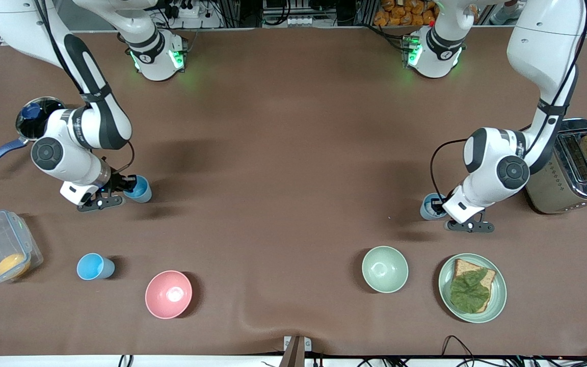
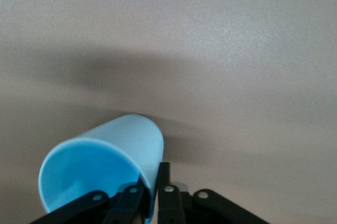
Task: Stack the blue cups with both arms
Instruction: 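Grasp the blue cup with the left gripper while the right gripper grasps another, then carry the blue cup with the left gripper toward the table middle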
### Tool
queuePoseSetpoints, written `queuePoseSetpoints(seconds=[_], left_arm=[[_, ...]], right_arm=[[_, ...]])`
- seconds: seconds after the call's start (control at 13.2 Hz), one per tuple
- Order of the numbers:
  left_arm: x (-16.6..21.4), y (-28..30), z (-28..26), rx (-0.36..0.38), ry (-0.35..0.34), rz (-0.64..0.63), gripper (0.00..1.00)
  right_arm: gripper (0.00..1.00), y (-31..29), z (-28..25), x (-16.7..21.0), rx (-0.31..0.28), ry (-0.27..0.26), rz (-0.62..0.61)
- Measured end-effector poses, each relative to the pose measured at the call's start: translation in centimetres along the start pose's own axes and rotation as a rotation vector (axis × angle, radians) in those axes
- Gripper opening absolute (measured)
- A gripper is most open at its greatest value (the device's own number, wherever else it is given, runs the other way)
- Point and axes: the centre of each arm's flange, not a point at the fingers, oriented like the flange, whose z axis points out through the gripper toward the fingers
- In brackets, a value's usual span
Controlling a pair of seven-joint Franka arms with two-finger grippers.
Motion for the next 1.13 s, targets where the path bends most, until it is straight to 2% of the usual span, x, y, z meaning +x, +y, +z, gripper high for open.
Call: queuePoseSetpoints(seconds=[0.23, 0.3, 0.45, 0.6, 0.68, 0.98, 1.13], left_arm=[[0.2, 2.8, -0.7, -0.022, 0.012, 0.002, 0.06], [0.2, 4.0, -1.1, -0.031, 0.019, -0.005, 0.05], [0.4, 6.9, -2.8, -0.048, 0.025, -0.038, 0.05], [0.6, 10.8, -5.6, -0.037, -0.020, -0.089, 0.05], [0.5, 13.6, -7.0, -0.030, -0.034, -0.125, 0.05], [-1.8, 25.5, -9.9, -0.042, -0.015, -0.250, 0.05], [-2.7, 29.7, -9.3, -0.066, -0.032, -0.342, 0.05]], right_arm=[[0.04, -0.2, -0.6, 0.4, -0.001, 0.008, -0.002], [0.04, -0.2, -1.1, 0.6, 0.003, -0.006, 0.007], [0.04, -0.7, -2.9, 1.4, 0.056, -0.052, 0.067], [0.04, -2.7, -5.2, 2.6, 0.122, -0.070, 0.120], [0.04, -3.8, -6.1, 3.1, 0.129, -0.077, 0.150], [0.04, -10.1, -7.3, 4.3, 0.115, -0.087, 0.247], [0.04, -9.8, -7.1, 4.3, 0.112, -0.091, 0.260]])
